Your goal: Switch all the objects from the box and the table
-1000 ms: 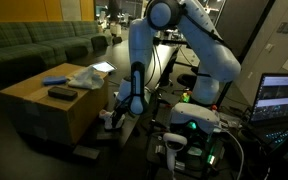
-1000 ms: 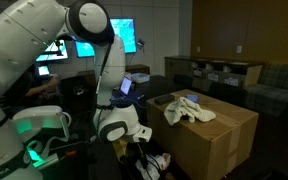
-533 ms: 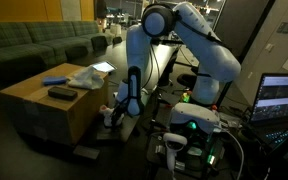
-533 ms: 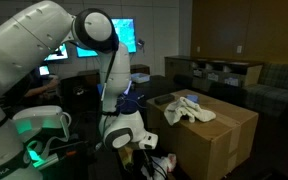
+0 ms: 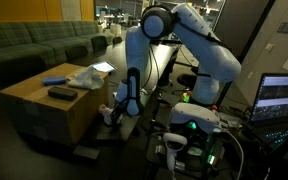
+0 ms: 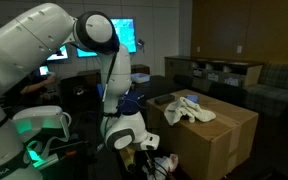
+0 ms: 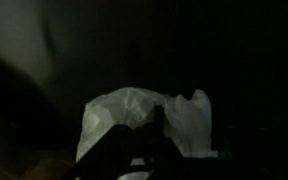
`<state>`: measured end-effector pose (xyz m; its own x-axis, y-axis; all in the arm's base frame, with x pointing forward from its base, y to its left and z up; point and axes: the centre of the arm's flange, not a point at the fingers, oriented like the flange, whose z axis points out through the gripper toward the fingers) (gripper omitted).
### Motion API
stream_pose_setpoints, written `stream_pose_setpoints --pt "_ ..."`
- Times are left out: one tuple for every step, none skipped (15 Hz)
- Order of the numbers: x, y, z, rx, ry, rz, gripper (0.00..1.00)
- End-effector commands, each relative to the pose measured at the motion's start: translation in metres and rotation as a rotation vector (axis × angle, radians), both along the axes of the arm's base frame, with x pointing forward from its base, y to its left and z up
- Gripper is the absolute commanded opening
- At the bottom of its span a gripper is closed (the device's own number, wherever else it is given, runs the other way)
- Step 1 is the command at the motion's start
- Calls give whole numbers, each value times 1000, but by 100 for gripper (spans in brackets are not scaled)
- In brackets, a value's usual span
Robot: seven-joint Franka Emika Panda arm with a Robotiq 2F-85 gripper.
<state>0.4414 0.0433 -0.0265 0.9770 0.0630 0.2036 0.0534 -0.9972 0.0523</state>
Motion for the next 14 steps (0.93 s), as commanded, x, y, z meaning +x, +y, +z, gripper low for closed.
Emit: stream_pose_setpoints --pt "-7 -5 10 -40 46 44 10" --pt "-10 -7 16 -49 65 61 7" --pt "-15 -11 21 -54 90 81 6" --pt "-19 -14 26 -63 116 99 4" --pt "-27 -20 37 -62 163 120 8" --pt "-33 -23 39 -69 193 135 7" --pt "-40 -27 46 -79 215 146 9" --pt "-46 -31 55 -83 238 155 8" --pt "-52 -36 64 -88 251 164 10" --pt "-56 -40 71 -99 254 166 9" --pt "-60 -46 82 -108 256 167 10" --pt "-63 -51 92 -115 255 163 9" --pt "-66 -58 103 -128 251 156 8" --pt "-67 -63 112 -142 246 152 9"
